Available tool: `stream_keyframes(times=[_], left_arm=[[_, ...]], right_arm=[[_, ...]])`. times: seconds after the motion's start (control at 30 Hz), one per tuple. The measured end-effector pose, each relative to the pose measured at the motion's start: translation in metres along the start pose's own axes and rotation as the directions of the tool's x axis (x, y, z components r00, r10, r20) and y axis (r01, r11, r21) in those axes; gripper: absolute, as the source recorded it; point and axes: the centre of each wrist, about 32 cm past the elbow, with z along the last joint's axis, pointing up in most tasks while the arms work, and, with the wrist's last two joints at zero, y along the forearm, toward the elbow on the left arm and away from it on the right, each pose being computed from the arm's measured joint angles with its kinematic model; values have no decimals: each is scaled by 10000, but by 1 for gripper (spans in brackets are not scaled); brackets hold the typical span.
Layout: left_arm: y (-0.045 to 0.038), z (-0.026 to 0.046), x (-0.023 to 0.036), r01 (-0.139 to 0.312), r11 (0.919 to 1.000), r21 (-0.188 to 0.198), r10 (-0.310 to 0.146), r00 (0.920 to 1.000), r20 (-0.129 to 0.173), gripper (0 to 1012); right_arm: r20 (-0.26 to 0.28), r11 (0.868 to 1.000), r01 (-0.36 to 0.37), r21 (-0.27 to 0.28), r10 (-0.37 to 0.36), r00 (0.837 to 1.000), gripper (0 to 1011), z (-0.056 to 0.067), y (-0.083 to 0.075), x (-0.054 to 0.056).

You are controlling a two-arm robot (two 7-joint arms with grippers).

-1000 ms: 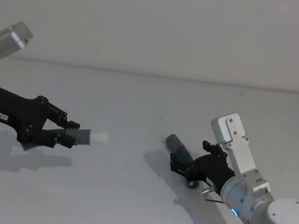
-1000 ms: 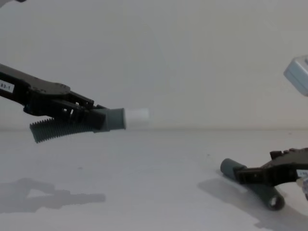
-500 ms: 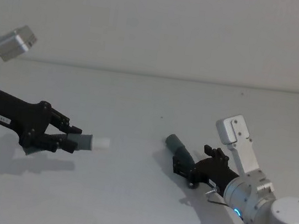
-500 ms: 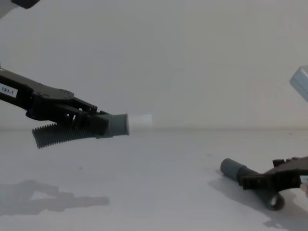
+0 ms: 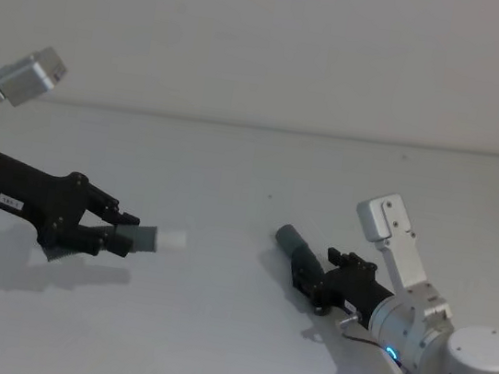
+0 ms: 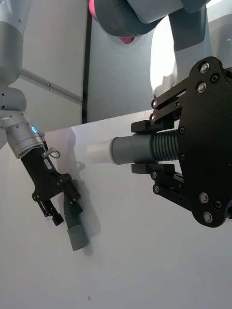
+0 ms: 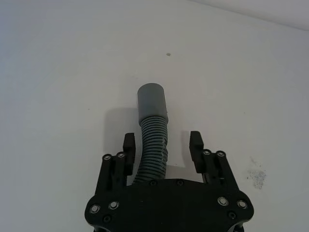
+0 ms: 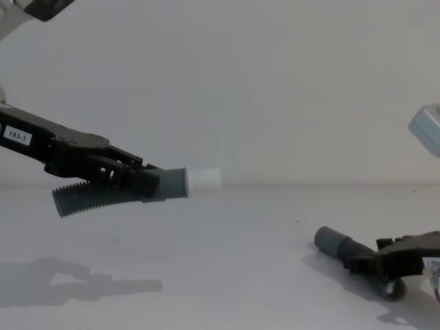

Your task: Use both hands to pick up one end of the pipe from the table, align the ends, and insert them.

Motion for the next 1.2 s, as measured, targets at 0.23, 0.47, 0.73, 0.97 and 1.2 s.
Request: stream_keyframes(times=[0.23,0.47,0.73,0.97,1.2], left_arm=[[-5,-20,3,-232,9997,-12,232,9997,-67,339],[-9,-41,7,-424,9991,3,424,9990,-106,339],[-19,-57,17,-505,9987,-12,505,9987,-23,339],[-23,-56,24,-517,9987,-28,517,9987,38,339],[-23,-53,28,-532,9986,-35,532,9985,88,339]], right_arm=[[-40,10000,-40,-16,40,10000,463,-5,20,6],[-58,10000,-59,-33,59,10000,250,-9,32,9],[-72,10000,-64,-38,64,10000,201,-11,37,9],[-39,9999,3,148,-3,10000,192,-4,6,8],[287,9966,134,814,-158,9995,190,44,-71,12]])
